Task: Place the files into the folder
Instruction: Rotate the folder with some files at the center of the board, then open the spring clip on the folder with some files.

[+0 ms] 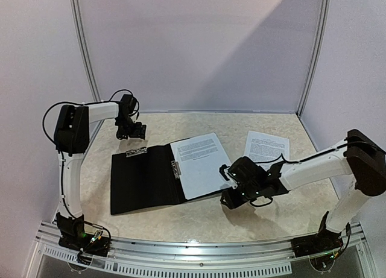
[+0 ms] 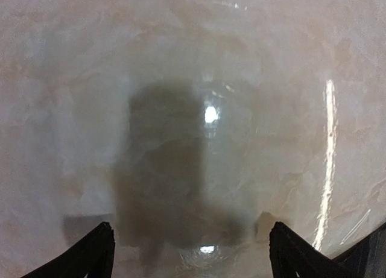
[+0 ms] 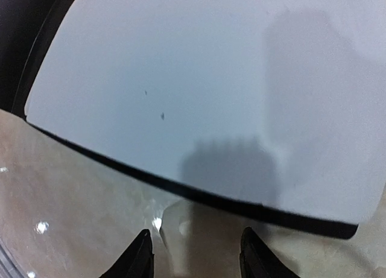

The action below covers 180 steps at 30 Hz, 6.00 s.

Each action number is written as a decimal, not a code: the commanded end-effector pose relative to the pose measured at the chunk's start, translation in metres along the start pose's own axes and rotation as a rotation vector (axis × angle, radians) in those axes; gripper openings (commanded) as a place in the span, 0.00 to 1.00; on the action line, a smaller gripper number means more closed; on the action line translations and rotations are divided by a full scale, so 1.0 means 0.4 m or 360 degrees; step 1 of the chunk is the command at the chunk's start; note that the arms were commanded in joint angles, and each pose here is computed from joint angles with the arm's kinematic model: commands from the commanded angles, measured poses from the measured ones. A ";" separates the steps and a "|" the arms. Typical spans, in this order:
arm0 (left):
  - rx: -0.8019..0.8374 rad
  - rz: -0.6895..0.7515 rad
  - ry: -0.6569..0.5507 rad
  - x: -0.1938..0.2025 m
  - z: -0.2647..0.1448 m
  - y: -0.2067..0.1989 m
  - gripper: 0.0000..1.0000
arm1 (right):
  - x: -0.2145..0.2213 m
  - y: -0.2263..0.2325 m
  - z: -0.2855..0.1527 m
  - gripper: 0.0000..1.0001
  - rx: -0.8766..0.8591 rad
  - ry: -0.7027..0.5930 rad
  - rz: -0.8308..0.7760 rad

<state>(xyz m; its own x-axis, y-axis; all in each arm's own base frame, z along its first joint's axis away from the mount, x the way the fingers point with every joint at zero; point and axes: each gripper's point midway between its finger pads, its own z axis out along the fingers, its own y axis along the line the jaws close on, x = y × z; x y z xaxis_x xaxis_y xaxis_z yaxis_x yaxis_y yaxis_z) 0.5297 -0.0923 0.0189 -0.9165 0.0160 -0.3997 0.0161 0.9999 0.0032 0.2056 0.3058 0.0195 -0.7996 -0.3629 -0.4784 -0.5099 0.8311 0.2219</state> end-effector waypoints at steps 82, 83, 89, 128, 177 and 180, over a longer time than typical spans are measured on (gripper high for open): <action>0.0394 -0.0111 -0.0256 0.475 -0.461 -0.247 0.81 | -0.211 0.214 -0.124 0.50 -0.0655 -0.0068 0.0121; 0.0362 -0.0118 -0.0262 0.453 -0.447 -0.233 0.81 | -0.206 0.218 -0.120 0.50 -0.0665 -0.0057 0.0129; 0.0325 -0.0087 -0.0221 0.382 -0.365 -0.245 0.75 | -0.161 0.212 -0.095 0.49 -0.0662 0.0018 0.0157; 0.0554 0.0144 0.0169 0.642 -0.258 -0.365 0.61 | -0.099 0.222 -0.132 0.42 -0.0828 0.0037 0.0217; 0.0255 0.0073 -0.0279 0.406 -0.418 -0.272 0.71 | -0.432 0.509 -0.435 0.99 -0.1777 0.0001 0.0333; 0.0280 0.0058 -0.0295 0.409 -0.431 -0.270 0.71 | -0.425 0.485 -0.429 0.99 -0.1518 -0.0261 -0.0025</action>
<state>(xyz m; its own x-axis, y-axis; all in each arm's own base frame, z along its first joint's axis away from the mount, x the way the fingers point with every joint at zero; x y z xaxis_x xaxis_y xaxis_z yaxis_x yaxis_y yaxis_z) 0.3068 -0.2033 0.0938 -0.8451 0.0502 -0.5322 0.1383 0.9822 -0.1269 0.1906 0.4733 0.3143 -0.9331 -0.2343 -0.2727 -0.2585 -0.0901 0.9618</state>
